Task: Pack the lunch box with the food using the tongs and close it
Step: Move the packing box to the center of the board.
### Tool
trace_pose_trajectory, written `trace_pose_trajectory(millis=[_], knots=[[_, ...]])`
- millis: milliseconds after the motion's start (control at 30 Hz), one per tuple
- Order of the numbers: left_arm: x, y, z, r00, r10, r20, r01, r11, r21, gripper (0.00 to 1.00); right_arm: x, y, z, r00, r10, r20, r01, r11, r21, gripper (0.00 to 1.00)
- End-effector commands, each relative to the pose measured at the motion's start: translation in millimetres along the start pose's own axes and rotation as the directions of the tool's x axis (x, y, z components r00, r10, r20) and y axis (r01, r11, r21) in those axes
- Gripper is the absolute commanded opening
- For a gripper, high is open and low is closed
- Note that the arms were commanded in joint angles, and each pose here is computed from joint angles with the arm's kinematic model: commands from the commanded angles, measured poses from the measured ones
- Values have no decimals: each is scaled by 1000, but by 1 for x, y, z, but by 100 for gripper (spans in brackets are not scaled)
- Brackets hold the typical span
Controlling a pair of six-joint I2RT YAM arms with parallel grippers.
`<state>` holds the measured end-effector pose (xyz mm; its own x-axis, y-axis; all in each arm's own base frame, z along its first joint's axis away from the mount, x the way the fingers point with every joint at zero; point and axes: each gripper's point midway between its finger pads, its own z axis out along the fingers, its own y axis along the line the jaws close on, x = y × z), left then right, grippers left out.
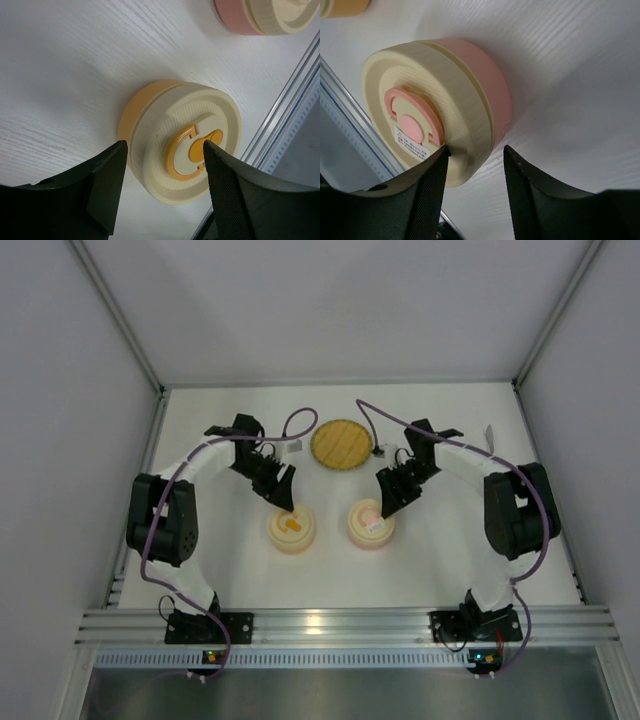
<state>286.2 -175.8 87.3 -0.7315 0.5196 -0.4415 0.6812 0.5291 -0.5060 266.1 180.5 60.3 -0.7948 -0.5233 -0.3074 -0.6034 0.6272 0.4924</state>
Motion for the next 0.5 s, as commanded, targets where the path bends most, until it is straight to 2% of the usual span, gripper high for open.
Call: trace_pose_trajectory(millis=[0,267,467], knots=[[-13,-8,-13,997,30,73,-31,1000,6,68,-8,13,17,998,-56,13,56,998,-10,47],[-11,-9,-18,996,15,88,-15,1000,1,68,-17,46,40,997,-76,11,76,995,-69,45],[-9,-9,-24,995,-1,105,1,1000,-3,69,-34,51,49,997,-64,32,66,994,-83,46]])
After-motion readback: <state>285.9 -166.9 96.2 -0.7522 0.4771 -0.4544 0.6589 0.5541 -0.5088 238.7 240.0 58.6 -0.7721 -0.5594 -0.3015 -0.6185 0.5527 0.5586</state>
